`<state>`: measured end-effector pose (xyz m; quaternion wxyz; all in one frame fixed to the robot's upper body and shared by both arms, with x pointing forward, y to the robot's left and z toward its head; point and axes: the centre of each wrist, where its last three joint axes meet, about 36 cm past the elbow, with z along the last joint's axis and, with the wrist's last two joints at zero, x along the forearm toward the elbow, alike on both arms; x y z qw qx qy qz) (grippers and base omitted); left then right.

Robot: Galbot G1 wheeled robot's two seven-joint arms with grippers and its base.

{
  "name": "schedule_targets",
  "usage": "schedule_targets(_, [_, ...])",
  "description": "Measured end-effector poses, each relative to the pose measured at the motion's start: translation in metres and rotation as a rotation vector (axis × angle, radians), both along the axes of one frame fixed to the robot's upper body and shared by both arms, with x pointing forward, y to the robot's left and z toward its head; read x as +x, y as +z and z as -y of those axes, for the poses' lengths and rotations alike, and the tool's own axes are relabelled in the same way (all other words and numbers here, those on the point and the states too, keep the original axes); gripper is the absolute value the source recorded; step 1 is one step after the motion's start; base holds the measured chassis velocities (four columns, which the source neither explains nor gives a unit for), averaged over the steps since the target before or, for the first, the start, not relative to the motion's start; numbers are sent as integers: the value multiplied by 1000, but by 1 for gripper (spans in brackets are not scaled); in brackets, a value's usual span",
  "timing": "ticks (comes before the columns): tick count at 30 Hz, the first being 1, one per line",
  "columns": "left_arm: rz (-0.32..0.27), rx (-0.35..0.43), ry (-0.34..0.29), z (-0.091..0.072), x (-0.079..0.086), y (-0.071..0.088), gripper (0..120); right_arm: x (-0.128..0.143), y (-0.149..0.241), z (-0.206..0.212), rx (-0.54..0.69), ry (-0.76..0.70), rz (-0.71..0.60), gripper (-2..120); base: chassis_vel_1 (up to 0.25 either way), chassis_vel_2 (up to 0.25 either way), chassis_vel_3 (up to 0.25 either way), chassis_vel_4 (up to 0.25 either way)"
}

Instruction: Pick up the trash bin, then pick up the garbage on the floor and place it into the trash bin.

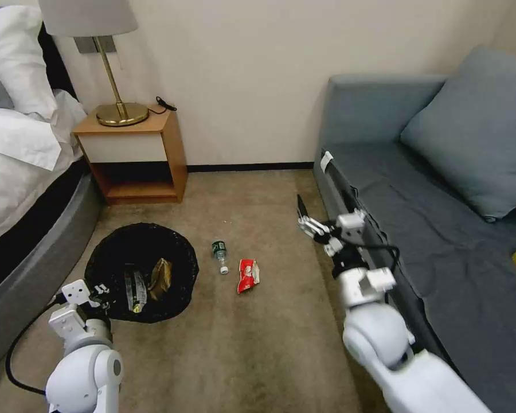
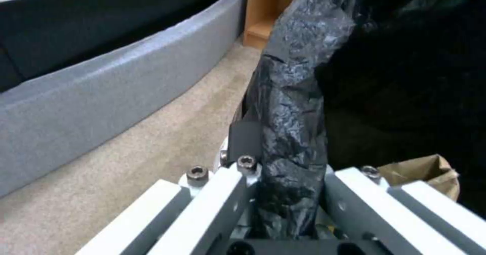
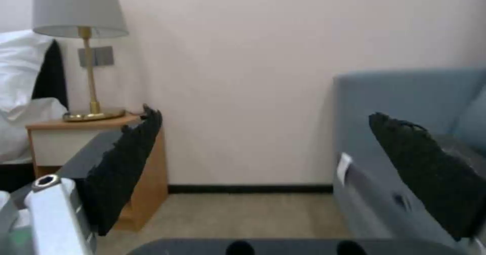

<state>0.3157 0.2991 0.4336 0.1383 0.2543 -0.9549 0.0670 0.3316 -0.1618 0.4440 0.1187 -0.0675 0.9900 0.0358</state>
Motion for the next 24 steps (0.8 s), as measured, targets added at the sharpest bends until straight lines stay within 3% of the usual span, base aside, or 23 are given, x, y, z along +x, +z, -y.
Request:
schedule_targets(13, [18,7,10,-4,-9,7,2,-12,-19,-13,9,24,-23,100,-6,3,8,-6])
schedule_targets(24, [34,6,17,-4,-11,12,2,-10,-19,-17,23,54,-46,100,-172,160,154,-154])
